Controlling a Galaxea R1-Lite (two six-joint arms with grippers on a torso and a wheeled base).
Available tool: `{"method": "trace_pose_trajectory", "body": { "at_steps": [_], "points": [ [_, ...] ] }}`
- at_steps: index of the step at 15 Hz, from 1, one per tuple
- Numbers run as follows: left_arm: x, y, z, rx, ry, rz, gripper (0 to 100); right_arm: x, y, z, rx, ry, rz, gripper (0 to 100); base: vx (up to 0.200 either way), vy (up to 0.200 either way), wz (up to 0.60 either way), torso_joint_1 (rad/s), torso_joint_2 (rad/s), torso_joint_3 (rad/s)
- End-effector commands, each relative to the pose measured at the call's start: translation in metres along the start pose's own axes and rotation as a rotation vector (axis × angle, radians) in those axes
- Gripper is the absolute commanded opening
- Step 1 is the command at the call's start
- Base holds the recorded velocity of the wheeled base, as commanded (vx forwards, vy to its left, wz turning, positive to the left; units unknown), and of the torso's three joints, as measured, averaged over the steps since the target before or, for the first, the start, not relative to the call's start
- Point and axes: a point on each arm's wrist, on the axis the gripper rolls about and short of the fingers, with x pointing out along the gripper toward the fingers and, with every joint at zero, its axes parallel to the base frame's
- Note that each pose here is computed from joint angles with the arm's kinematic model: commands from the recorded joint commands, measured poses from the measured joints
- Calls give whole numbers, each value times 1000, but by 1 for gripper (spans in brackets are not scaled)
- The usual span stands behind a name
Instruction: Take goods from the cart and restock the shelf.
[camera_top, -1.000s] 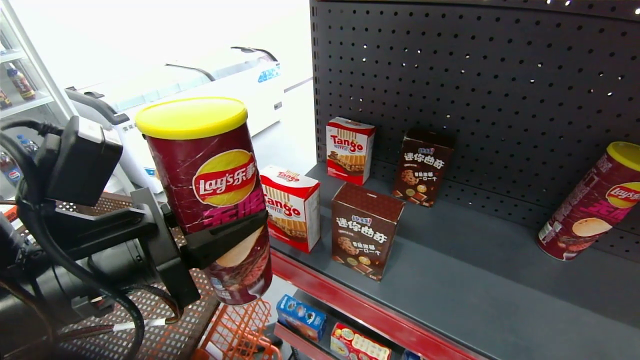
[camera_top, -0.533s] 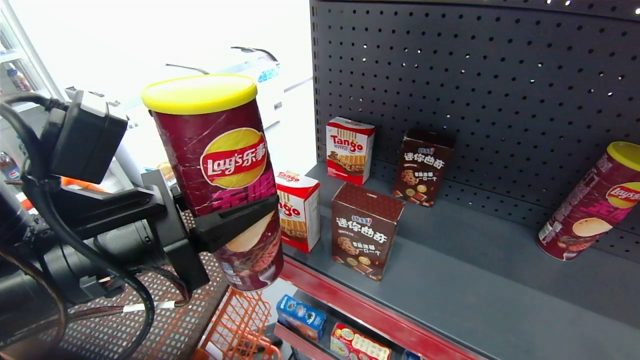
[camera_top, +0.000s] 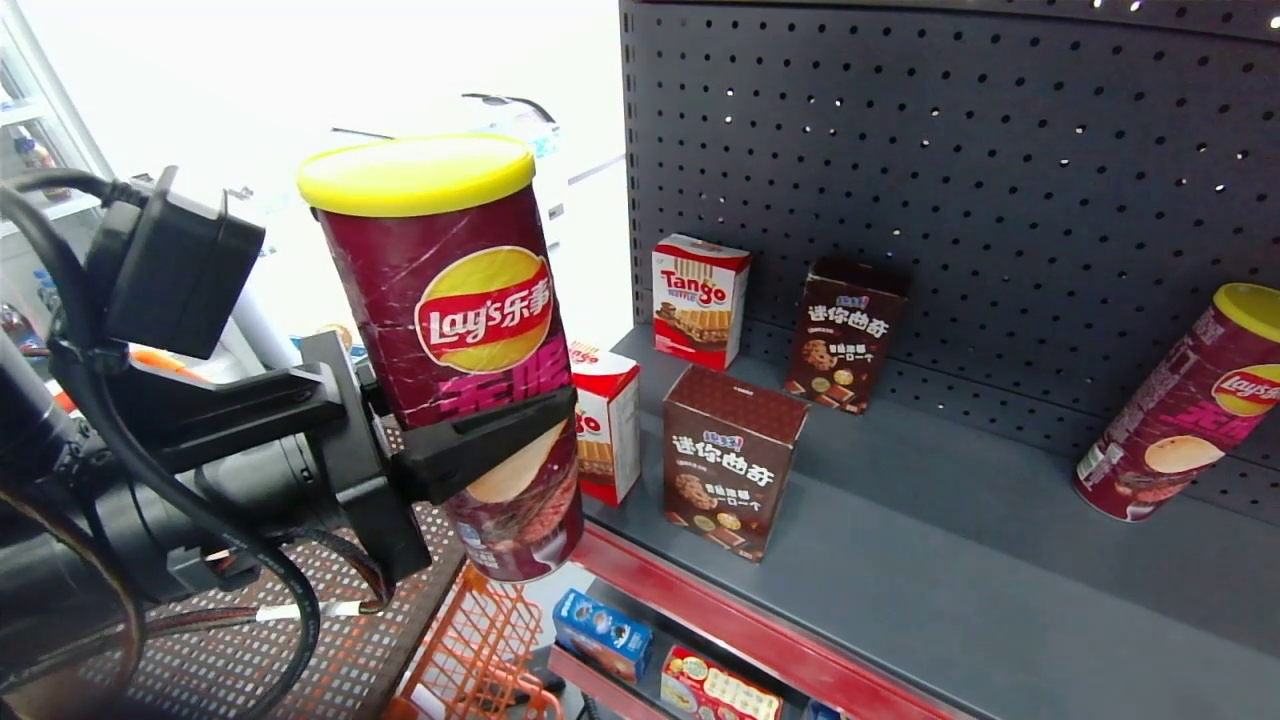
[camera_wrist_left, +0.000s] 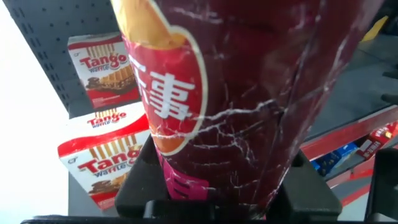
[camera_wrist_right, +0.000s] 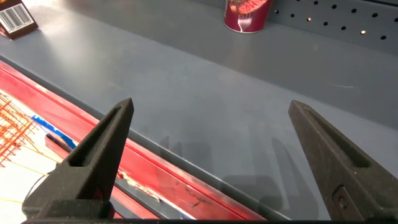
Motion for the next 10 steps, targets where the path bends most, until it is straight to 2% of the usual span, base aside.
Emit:
{"method": "trace_pose_trajectory", "body": {
  "at_steps": [1,10],
  "points": [
    [2,0,4,4,-11,-5,0,0,0,0,0,1,1,100,0,0,0,0,0,0],
    [2,-2,1,0,-4,-61,0,0,0,0,-1,1,1,100,0,0,0,0,0,0]
  ]
}}
